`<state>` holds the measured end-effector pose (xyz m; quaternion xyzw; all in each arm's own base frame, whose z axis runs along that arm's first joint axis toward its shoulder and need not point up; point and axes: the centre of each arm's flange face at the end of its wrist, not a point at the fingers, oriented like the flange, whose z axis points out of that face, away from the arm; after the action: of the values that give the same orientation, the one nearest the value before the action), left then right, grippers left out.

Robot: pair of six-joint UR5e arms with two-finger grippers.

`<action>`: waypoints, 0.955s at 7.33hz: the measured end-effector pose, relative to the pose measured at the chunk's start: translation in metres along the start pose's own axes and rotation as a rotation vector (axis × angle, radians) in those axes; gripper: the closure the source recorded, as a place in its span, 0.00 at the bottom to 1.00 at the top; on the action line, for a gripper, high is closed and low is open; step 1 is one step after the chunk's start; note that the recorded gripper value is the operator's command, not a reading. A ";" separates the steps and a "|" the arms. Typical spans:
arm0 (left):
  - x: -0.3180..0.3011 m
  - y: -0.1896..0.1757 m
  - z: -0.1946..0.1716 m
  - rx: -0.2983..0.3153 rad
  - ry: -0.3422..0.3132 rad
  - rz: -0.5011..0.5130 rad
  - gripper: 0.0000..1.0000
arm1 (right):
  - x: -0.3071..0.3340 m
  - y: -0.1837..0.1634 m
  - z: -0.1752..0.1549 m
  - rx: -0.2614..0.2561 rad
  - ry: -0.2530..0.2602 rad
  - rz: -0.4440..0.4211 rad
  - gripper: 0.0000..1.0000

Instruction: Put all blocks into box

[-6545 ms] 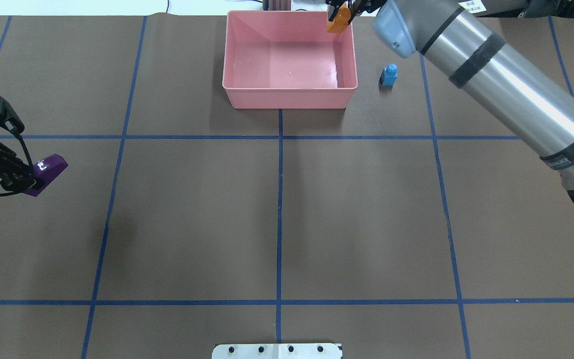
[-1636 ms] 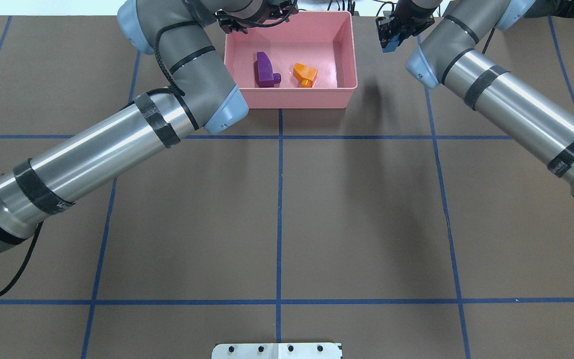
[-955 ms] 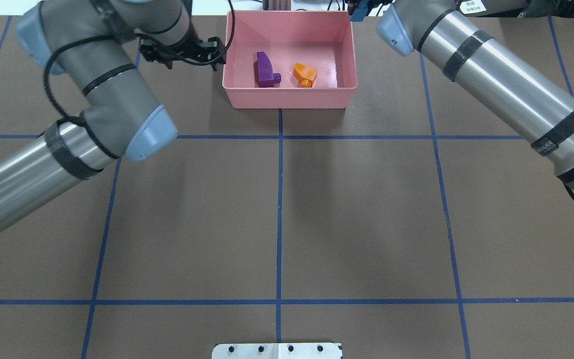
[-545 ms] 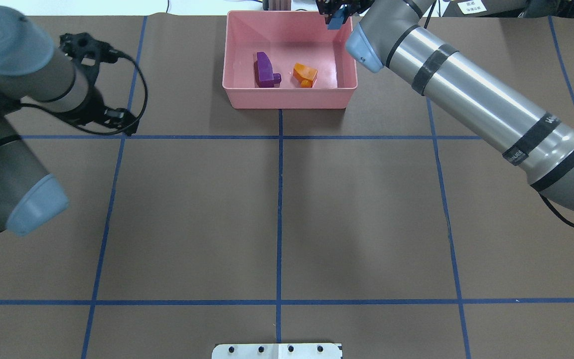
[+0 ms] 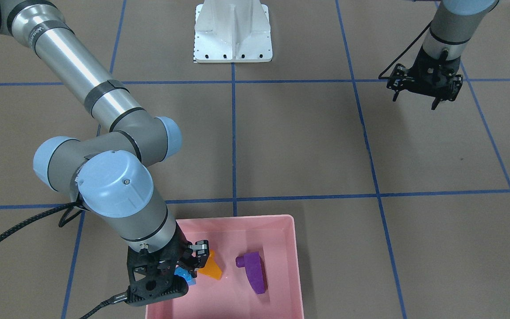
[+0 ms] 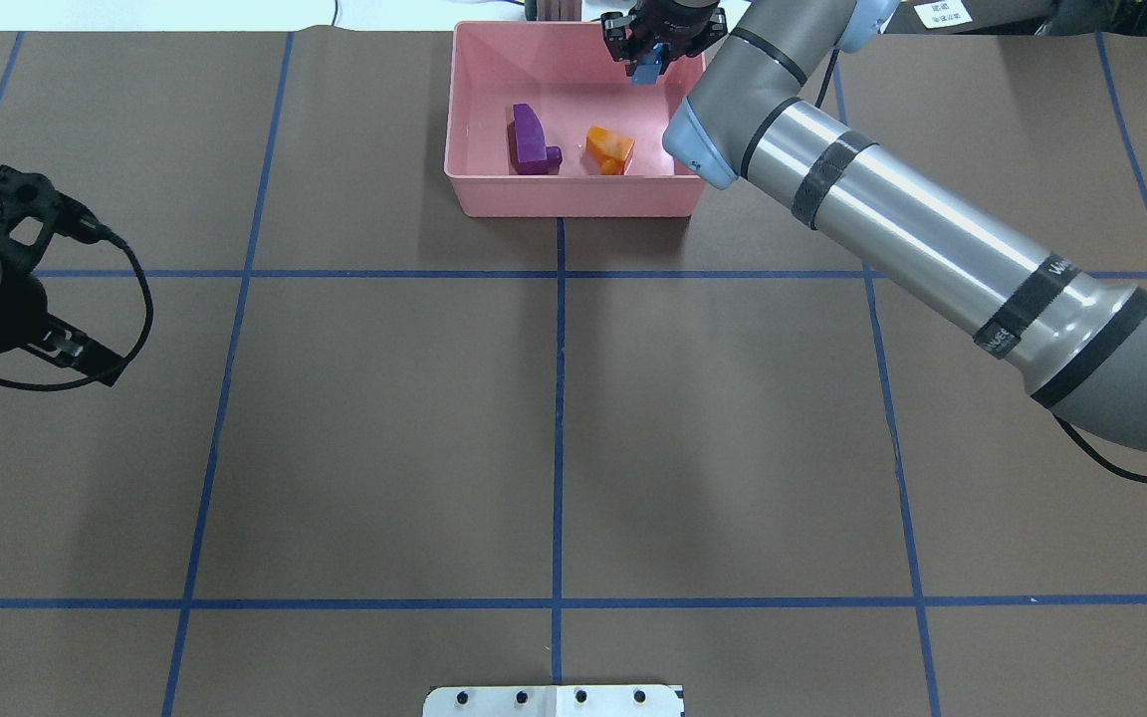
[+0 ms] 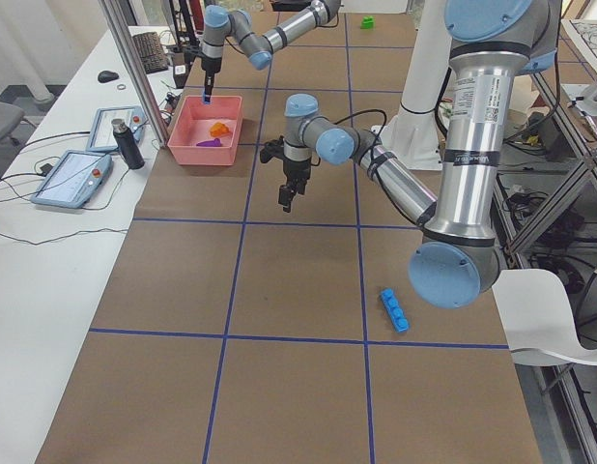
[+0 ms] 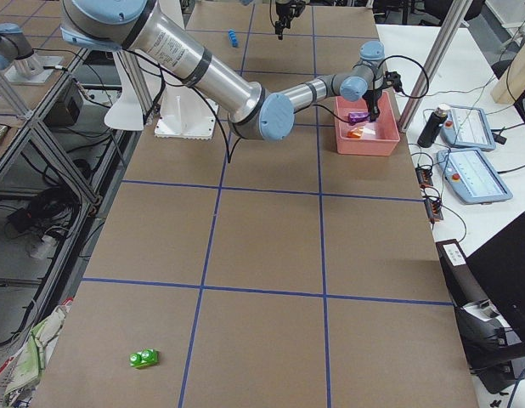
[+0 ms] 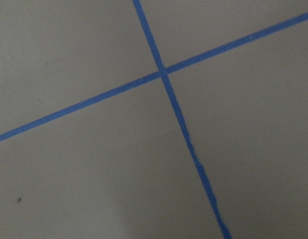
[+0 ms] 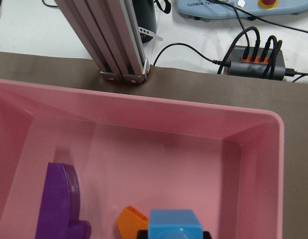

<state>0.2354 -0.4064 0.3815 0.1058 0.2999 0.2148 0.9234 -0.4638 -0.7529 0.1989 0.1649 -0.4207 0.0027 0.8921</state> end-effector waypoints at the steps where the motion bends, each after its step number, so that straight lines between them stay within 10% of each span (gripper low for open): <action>1: -0.009 0.023 0.005 -0.039 0.007 0.058 0.00 | -0.001 0.001 0.001 0.001 0.002 0.012 0.01; 7: -0.086 0.166 0.067 -0.354 0.031 0.374 0.00 | 0.003 0.024 -0.042 -0.089 0.007 0.091 0.01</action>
<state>0.1578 -0.3039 0.5327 -0.0071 0.2469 0.4324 0.8672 -0.4340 -0.7180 0.1832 0.1058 -0.4244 0.0253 0.8989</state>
